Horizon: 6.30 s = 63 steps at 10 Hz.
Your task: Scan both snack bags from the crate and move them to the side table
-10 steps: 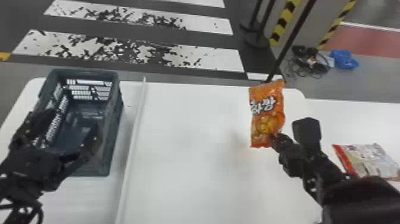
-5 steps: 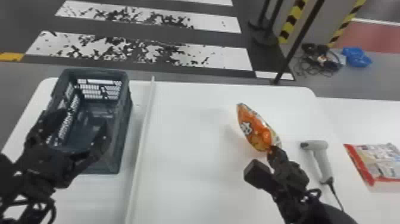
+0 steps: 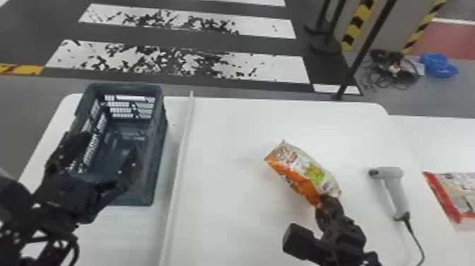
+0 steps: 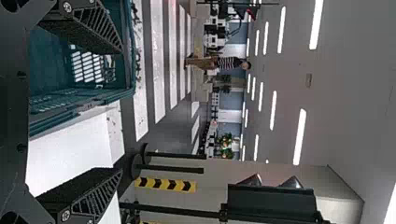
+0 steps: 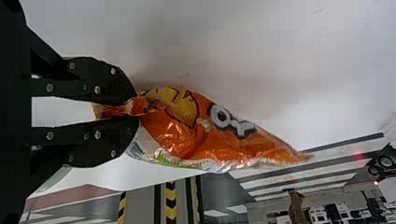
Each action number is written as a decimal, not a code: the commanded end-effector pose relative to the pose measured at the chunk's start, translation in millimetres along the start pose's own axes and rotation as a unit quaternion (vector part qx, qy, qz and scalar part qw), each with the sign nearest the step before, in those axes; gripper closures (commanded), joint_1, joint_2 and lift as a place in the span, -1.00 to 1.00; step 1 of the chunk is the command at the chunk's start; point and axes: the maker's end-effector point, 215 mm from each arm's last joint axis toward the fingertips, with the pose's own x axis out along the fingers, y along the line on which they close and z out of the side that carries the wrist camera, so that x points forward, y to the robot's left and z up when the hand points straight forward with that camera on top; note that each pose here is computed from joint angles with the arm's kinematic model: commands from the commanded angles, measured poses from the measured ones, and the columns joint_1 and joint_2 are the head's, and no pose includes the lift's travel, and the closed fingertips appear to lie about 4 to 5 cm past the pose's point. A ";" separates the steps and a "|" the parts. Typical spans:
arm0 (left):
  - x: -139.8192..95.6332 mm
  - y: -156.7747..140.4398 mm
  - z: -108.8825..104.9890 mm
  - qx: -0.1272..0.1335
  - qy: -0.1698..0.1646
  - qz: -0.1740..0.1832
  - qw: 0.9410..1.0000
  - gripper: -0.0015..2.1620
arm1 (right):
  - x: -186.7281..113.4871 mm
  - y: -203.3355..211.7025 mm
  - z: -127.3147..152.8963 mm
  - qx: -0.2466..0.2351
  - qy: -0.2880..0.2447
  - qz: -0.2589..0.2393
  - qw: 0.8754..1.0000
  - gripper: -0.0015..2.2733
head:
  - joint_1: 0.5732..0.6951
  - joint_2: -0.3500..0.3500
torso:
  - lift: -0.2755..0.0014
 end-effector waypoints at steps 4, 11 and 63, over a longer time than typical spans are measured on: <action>-0.4 1.3 -1.2 -0.001 0.001 0.001 1.000 -0.90 | -22.5 11.5 19.8 0.211 -0.019 0.146 0.966 -0.95 | 1.00 -0.15 | 0.45; -0.5 0.4 -3.7 -0.003 0.003 0.001 1.000 -0.90 | -17.8 -69.8 55.5 0.476 -0.112 0.235 0.840 -0.34 | 1.00 -0.03 | 0.45; -3.5 2.2 -9.4 -0.001 0.010 -0.001 1.000 -0.90 | 54.7 23.6 123.7 0.394 -0.083 0.299 0.865 0.98 | 1.00 0.29 | 0.45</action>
